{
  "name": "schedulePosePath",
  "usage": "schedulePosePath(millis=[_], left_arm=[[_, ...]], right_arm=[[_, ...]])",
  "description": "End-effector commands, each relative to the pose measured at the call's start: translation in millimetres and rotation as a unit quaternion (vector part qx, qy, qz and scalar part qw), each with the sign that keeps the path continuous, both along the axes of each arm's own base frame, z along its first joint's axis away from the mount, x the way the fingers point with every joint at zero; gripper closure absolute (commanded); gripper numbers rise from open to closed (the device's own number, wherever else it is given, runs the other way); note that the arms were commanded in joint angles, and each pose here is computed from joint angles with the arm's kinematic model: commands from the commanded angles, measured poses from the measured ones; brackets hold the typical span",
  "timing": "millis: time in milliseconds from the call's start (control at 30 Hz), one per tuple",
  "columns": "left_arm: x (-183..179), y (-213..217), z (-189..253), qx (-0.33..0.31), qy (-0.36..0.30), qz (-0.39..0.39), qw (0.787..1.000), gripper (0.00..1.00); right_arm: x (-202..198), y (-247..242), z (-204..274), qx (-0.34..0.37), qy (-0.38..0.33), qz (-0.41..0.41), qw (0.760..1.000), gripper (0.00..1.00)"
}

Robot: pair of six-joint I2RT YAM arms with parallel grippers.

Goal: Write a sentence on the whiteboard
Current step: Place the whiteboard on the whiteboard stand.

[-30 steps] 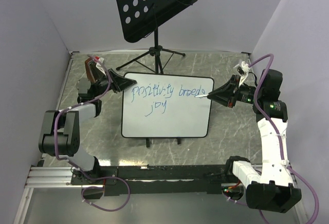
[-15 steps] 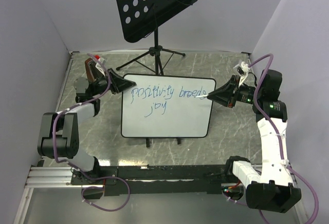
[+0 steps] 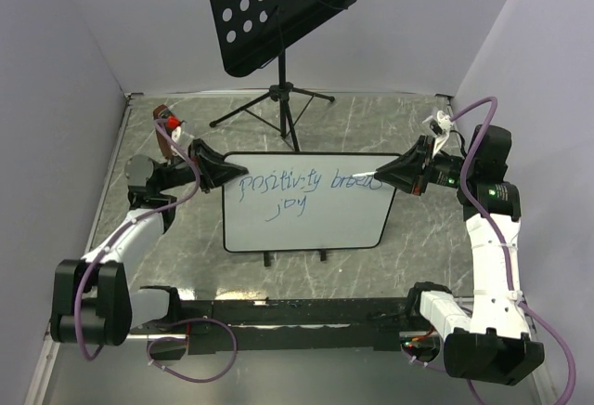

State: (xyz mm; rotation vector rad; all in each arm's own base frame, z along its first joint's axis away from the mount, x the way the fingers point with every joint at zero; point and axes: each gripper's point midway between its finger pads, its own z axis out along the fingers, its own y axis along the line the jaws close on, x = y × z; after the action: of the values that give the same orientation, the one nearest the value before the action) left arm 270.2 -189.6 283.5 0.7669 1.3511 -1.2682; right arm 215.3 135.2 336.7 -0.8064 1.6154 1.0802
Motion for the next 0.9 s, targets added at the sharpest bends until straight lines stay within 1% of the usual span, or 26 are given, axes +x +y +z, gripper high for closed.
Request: schedulePosePath(millis=[0, 267, 300, 367, 400, 433, 467, 500, 533, 600, 633, 867], left_arm=[[17, 11, -10, 0.096, -0.278, 0.027, 0.955, 0.98], [19, 21, -25, 0.105, -0.247, 0.034, 0.963, 0.99], [19, 21, -28, 0.109, -0.251, 0.033, 0.961, 0.99], [24, 31, -37, 0.123, -0.235, 0.040, 0.964, 0.99], [26, 33, -38, 0.130, -0.244, 0.041, 0.960, 0.99], [24, 36, -43, 0.134, -0.226, 0.042, 0.964, 0.99], [24, 37, -44, 0.138, -0.224, 0.044, 0.964, 0.99], [27, 40, -44, 0.147, -0.238, 0.051, 0.959, 0.99], [26, 41, -48, 0.151, -0.223, 0.053, 0.961, 0.99], [29, 44, -48, 0.161, -0.232, 0.058, 0.958, 0.99], [29, 46, -52, 0.165, -0.222, 0.060, 0.959, 0.99], [31, 56, -53, 0.179, -0.221, 0.080, 0.955, 0.99]], right_arm=[[-11, 3, 22, 0.005, -0.040, 0.019, 0.999, 1.00], [-17, 4, 21, 0.007, -0.044, 0.024, 0.999, 1.00], [-17, 5, 22, 0.007, -0.045, 0.024, 0.999, 1.00], [-17, 4, 23, 0.007, -0.045, 0.024, 0.999, 1.00], [-18, 5, 24, 0.007, -0.047, 0.026, 0.999, 1.00], [-17, 5, 23, 0.008, -0.045, 0.026, 0.999, 1.00], [-18, 5, 24, 0.008, -0.046, 0.026, 0.999, 1.00], [-18, 5, 25, 0.009, -0.049, 0.028, 0.998, 1.00], [-18, 5, 25, 0.010, -0.046, 0.028, 0.998, 1.00], [-18, 5, 25, 0.011, -0.046, 0.029, 0.998, 1.00], [-18, 5, 26, 0.010, -0.049, 0.029, 0.998, 1.00], [-20, 6, 26, 0.011, -0.050, 0.032, 0.998, 1.00]])
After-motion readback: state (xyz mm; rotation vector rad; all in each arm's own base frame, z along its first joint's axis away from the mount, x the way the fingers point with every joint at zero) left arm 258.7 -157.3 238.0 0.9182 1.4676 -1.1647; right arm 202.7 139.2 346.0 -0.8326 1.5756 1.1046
